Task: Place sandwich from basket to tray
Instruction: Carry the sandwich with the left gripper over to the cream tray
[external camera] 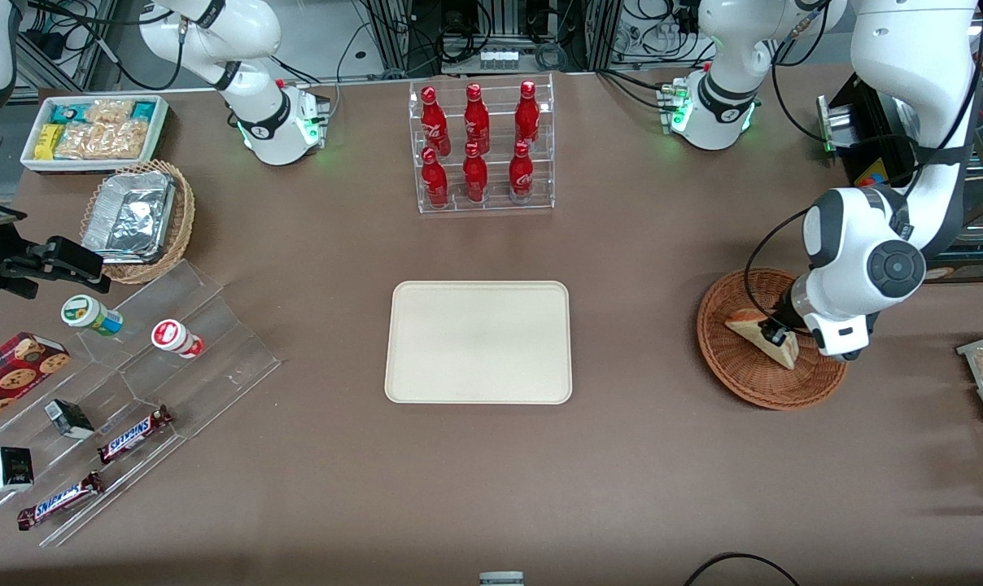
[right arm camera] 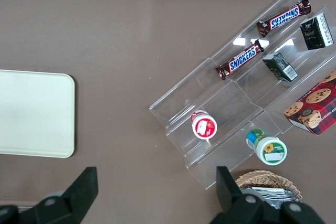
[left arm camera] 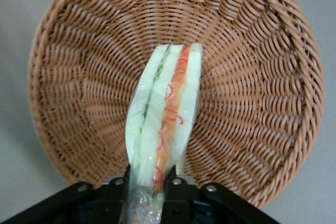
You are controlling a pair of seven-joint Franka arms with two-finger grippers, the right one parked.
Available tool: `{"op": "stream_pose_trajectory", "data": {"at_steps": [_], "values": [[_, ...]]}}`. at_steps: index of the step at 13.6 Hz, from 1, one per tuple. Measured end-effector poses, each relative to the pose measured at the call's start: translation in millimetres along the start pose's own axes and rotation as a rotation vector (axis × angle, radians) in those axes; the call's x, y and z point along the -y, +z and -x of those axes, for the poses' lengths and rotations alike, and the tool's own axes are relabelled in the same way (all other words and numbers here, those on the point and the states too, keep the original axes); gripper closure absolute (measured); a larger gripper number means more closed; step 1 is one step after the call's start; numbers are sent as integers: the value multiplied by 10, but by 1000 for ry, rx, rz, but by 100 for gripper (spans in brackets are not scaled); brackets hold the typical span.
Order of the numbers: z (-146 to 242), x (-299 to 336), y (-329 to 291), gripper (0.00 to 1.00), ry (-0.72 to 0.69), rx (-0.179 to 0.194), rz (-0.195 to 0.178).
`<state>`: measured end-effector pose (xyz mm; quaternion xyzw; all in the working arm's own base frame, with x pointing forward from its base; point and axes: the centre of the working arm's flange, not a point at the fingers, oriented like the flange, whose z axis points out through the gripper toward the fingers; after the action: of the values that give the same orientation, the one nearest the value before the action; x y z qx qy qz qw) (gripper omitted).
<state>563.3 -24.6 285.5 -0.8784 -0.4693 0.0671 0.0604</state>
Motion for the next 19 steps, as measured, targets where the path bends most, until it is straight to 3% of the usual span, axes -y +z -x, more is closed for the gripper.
{"op": "stream_pose_trajectory", "data": {"at_steps": [2, 5, 8, 14, 17, 19], "values": [[152, -121, -209, 82, 36, -4, -35], [598, -253, -490, 82, 139, -48, -110], [1197, -438, -847, 82, 235, -85, -125], [2485, -948, -1286, 82, 461, -162, -39], [3202, -1316, -1023, 82, 585, -184, 26], [3543, -1508, -713, 82, 642, -181, 45]]}}
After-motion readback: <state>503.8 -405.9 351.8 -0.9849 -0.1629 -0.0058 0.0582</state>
